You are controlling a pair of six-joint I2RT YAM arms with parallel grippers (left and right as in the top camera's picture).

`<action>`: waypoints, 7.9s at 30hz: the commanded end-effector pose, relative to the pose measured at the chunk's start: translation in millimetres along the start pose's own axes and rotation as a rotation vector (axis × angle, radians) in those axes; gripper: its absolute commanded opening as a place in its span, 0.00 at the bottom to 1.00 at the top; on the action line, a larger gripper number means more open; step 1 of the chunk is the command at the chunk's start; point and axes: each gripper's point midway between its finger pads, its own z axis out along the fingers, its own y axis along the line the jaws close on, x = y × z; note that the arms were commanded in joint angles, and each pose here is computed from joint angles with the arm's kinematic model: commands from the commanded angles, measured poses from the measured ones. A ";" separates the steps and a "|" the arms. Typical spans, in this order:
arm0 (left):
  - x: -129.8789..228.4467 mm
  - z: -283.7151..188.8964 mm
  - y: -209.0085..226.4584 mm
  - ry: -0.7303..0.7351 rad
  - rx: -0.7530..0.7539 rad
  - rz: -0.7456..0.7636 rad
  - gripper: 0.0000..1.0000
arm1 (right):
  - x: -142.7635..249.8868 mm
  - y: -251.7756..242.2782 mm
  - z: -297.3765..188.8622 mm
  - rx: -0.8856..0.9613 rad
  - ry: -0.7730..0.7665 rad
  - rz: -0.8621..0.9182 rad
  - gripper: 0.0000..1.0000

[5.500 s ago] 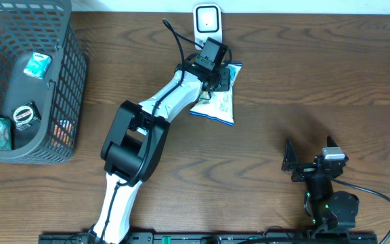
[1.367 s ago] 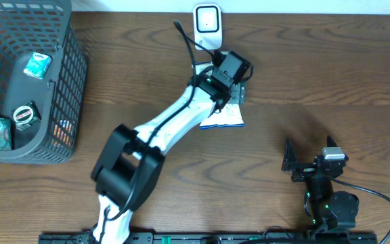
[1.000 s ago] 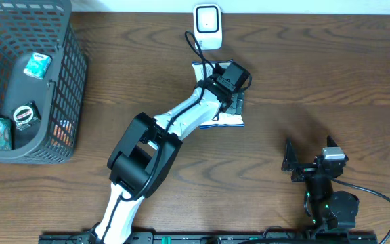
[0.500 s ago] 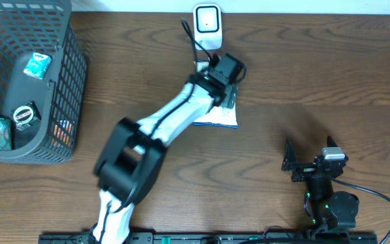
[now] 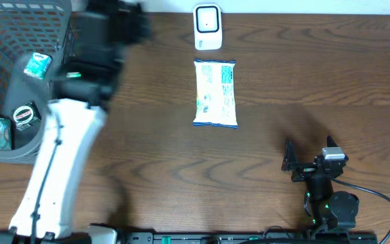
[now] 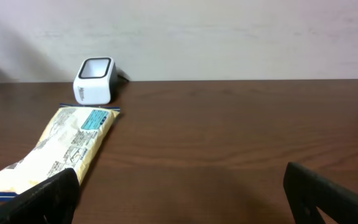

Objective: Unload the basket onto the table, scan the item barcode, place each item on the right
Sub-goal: 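Release the snack bag on the table and withdraw the left gripper, then reach into the basket and grasp the green wipes pack with left gripper, then lift the green wipes pack and carry it toward the scanner, then release the wipes pack beside the snack bag and withdraw left gripper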

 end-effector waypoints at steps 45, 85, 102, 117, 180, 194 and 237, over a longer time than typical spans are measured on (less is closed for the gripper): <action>240.9 39.9 378.5 0.908 -0.788 0.116 0.83 | 0.0 -4.6 -0.4 0.020 -0.002 0.005 0.99; 260.7 34.3 387.1 0.886 -0.862 0.163 0.68 | 0.0 -4.6 -0.4 0.020 -0.002 0.005 0.99; 244.7 37.9 386.1 0.814 -0.811 0.116 0.68 | 0.0 -4.6 -0.4 0.020 -0.002 0.005 0.99; 237.6 30.6 383.2 0.813 -0.801 0.133 0.68 | 0.0 -4.6 -0.4 0.020 -0.002 0.005 0.99; -27.2 -93.3 158.2 -0.129 0.170 -0.549 0.07 | 0.0 -4.6 -0.4 0.020 -0.002 0.005 0.99; 104.9 -57.8 -46.9 0.356 0.561 -0.064 0.07 | 0.0 -4.6 -0.4 0.020 -0.002 0.005 0.99; 0.8 -16.3 94.2 -0.034 -0.004 -0.135 0.75 | 0.0 -4.6 -0.4 0.020 -0.002 0.005 0.99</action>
